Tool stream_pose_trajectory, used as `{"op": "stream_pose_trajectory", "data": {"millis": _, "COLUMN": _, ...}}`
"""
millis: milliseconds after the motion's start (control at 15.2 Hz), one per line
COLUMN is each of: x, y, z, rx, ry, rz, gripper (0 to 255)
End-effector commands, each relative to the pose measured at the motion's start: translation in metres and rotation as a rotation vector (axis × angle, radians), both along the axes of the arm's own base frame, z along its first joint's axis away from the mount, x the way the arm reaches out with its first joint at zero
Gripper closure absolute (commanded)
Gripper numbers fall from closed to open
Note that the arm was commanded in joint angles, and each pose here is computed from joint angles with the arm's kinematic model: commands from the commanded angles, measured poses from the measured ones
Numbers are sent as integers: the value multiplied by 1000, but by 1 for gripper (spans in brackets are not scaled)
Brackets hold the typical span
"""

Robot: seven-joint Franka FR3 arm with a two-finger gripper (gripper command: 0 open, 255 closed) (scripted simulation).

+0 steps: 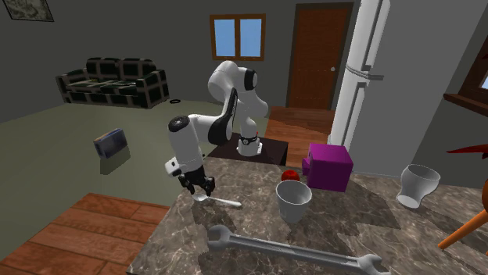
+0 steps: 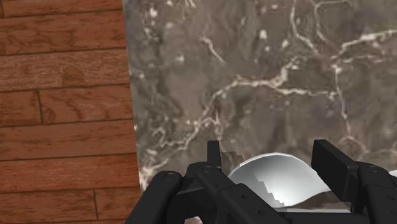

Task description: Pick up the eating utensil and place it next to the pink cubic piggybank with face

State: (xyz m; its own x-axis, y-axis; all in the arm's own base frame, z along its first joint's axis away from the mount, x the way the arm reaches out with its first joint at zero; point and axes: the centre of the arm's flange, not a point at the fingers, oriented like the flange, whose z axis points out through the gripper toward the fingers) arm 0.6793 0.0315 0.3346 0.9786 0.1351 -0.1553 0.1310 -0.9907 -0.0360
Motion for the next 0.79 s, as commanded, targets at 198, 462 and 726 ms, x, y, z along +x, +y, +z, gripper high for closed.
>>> {"op": "stream_pose_trajectory", "data": {"millis": 198, "x": 0, "y": 0, "z": 24, "rx": 0, "ry": 0, "rz": 0, "gripper": 255}}
{"op": "stream_pose_trajectory", "data": {"millis": 462, "x": 0, "y": 0, "z": 45, "rx": 0, "ry": 0, "rz": 0, "gripper": 255}}
{"op": "stream_pose_trajectory", "data": {"millis": 726, "x": 0, "y": 0, "z": 66, "rx": 0, "ry": 0, "rz": 0, "gripper": 255}}
